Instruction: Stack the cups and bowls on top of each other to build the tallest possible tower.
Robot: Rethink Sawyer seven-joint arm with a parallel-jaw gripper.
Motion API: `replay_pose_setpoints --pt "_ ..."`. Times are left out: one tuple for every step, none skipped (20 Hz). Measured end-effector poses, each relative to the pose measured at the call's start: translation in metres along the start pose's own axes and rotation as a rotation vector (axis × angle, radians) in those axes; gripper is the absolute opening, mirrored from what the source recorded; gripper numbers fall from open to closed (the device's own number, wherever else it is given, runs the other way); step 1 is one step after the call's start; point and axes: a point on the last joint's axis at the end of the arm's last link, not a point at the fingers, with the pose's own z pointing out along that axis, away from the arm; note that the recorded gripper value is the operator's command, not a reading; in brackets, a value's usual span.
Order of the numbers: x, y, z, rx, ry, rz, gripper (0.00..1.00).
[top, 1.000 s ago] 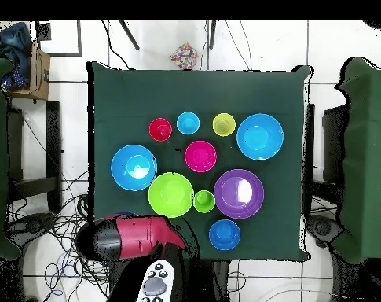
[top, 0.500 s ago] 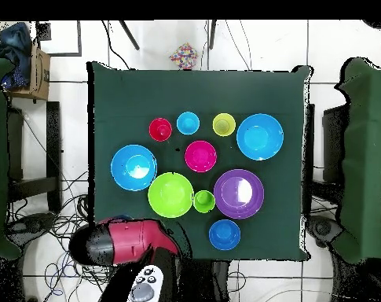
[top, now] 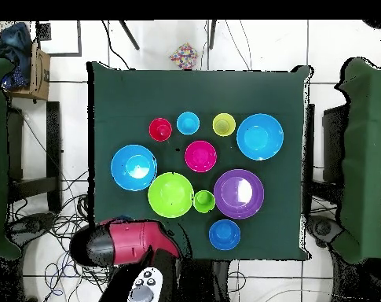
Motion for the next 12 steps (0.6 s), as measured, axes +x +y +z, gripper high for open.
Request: replay_pose_setpoints --pt "0.0 -0.001 -0.0001 0.002 0.0 0.002 1.0" --pt "0.0 -0.0019 -0.0001 0.003 0.0 0.003 1.0" --pt "0.0001 -0.0028 -0.0001 0.004 0.0 0.005 1.0" --pt "0.0 -0.0035 -0.0002 0.005 0.0 0.006 1.0" --pt "0.0 -0.0041 -0.0002 0.006 -0.001 0.007 1.0" --pt "0.0001 -0.0043 -0.0002 0.006 0.0 0.007 1.0" --pt "0.0001 -0.0043 -0.0002 0.006 0.0 0.008 1.0" --pt "0.0 -0.0044 -0.0002 0.007 0.0 0.008 1.0" --pt "0.0 -0.0044 -0.0002 0.007 0.0 0.008 1.0" --pt "0.0 -0.0044 -0.0002 0.007 0.0 0.008 1.0" --pt "0.0 -0.0044 -0.0002 0.007 0.0 0.008 1.0" --pt "0.0 -0.0044 -0.0002 0.007 0.0 0.008 1.0"
